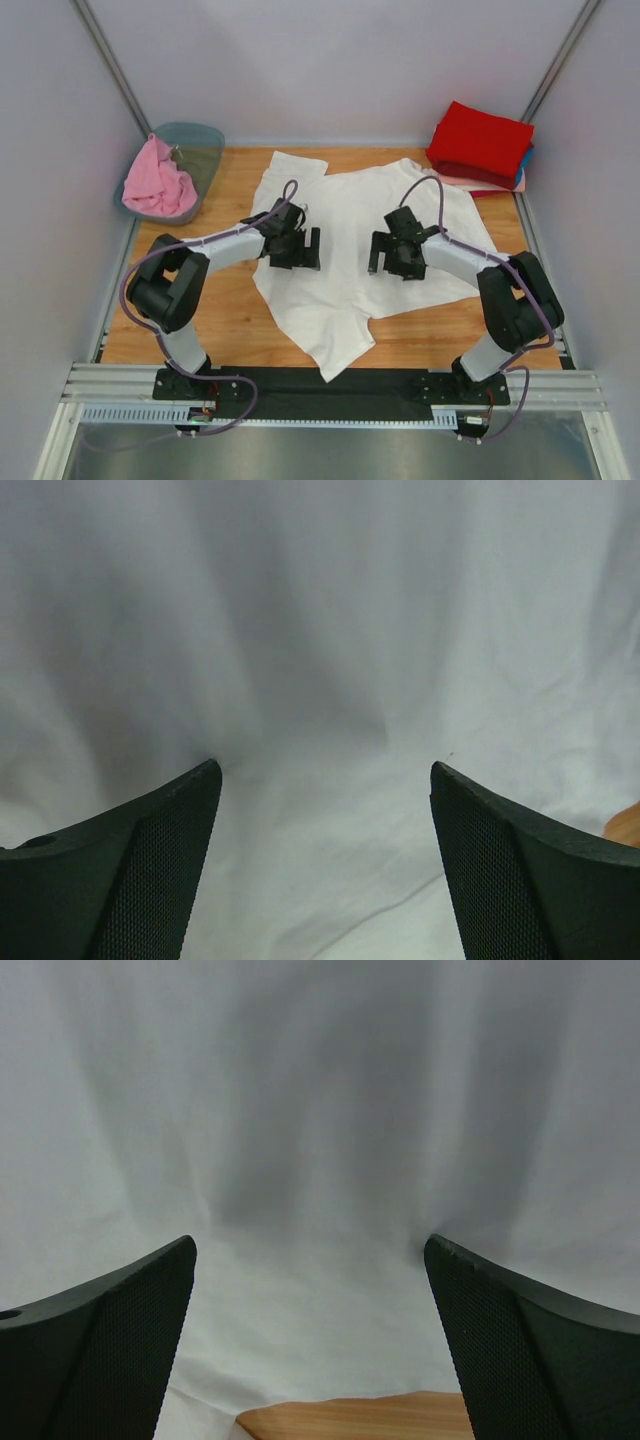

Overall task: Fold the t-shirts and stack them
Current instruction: Flatten the tshirt out

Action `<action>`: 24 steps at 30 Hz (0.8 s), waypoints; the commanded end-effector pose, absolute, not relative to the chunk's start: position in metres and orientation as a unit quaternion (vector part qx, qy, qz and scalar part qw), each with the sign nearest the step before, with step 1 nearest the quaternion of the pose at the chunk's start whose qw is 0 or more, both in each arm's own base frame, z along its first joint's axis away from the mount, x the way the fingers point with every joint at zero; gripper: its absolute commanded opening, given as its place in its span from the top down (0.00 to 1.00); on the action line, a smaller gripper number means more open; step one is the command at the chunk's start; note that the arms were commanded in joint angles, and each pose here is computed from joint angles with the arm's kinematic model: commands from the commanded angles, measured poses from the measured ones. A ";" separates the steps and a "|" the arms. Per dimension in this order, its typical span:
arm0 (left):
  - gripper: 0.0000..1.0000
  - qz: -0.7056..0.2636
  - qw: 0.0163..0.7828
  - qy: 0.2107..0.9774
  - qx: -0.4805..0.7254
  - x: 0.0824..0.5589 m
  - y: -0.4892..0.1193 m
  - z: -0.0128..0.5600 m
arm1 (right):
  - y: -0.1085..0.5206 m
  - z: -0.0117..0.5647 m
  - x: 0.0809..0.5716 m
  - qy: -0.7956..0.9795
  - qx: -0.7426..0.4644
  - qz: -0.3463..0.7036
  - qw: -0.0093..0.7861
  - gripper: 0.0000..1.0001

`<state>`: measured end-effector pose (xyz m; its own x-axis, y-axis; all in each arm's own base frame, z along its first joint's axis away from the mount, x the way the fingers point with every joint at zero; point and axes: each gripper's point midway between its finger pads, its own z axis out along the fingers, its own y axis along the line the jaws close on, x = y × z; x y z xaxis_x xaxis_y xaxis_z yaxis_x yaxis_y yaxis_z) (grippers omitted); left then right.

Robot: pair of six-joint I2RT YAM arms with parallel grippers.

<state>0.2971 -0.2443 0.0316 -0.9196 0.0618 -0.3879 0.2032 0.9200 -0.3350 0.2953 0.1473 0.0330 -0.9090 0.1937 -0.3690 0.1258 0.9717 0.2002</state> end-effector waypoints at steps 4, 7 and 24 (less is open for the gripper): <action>0.10 -0.162 0.156 0.973 0.041 0.299 -0.210 0.003 | 0.193 -0.001 0.271 0.978 0.055 0.100 0.177 0.00; 0.10 -0.157 0.149 0.976 0.028 0.299 -0.188 0.002 | 0.217 -0.009 0.251 0.980 0.032 0.109 0.162 0.00; 0.09 -0.026 0.221 0.972 -0.074 0.279 -0.098 0.043 | 0.293 0.034 0.209 0.971 -0.049 0.181 0.148 0.00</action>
